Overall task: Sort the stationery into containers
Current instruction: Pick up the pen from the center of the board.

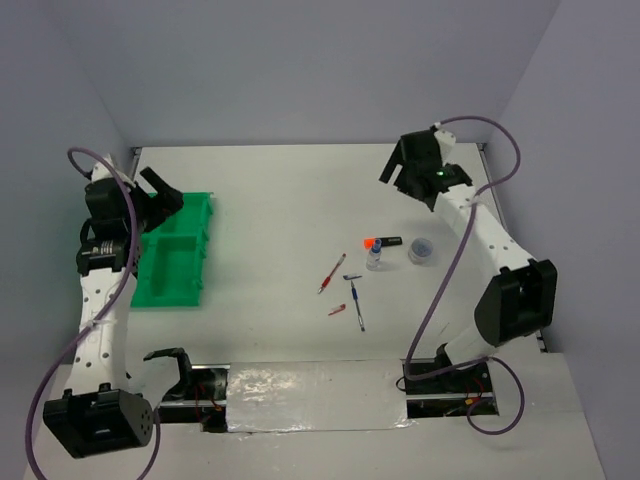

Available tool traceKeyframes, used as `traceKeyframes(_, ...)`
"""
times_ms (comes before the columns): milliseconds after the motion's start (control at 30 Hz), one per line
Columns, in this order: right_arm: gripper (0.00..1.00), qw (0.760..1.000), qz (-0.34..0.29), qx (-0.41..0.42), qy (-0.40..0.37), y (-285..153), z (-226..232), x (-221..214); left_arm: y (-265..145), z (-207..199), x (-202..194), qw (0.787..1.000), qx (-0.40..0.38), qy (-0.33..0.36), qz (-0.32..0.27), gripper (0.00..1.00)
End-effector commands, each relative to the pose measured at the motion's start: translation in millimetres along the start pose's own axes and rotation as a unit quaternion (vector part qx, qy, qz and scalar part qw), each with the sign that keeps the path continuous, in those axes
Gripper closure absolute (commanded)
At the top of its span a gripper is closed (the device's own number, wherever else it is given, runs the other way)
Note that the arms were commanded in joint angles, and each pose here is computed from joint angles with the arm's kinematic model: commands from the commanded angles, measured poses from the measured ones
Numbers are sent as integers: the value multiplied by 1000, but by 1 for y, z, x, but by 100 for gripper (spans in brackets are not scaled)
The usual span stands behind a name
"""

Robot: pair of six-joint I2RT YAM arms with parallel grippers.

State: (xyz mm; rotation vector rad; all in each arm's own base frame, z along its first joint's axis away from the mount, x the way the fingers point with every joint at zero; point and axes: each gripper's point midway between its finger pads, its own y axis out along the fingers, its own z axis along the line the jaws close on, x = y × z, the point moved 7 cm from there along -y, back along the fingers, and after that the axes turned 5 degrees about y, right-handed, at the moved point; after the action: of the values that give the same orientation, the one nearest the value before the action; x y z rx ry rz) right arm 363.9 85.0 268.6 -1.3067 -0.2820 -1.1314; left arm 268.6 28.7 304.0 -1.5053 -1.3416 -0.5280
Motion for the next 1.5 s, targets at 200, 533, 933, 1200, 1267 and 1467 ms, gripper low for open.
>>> traceKeyframes(200,3,982,31,-138,128,48,12,-76,-25,0,-23,997,23,68,-10,1)
traceKeyframes(533,12,965,91,-187,156,71,-9,-137,-22,-10,-32,997,-22,77,14,1)
traceKeyframes(933,28,955,129,-223,144,99,-22,-173,-23,-11,-34,996,-24,81,12,1)
traceKeyframes(1200,83,959,146,-197,142,120,-18,-172,-23,-12,-34,996,-30,87,18,1)
traceKeyframes(1267,100,960,145,-189,145,123,-13,-167,-24,-11,-34,996,-27,88,15,1)
traceKeyframes(1467,100,976,121,-123,131,134,20,-124,-25,-13,-37,995,-42,93,16,1)
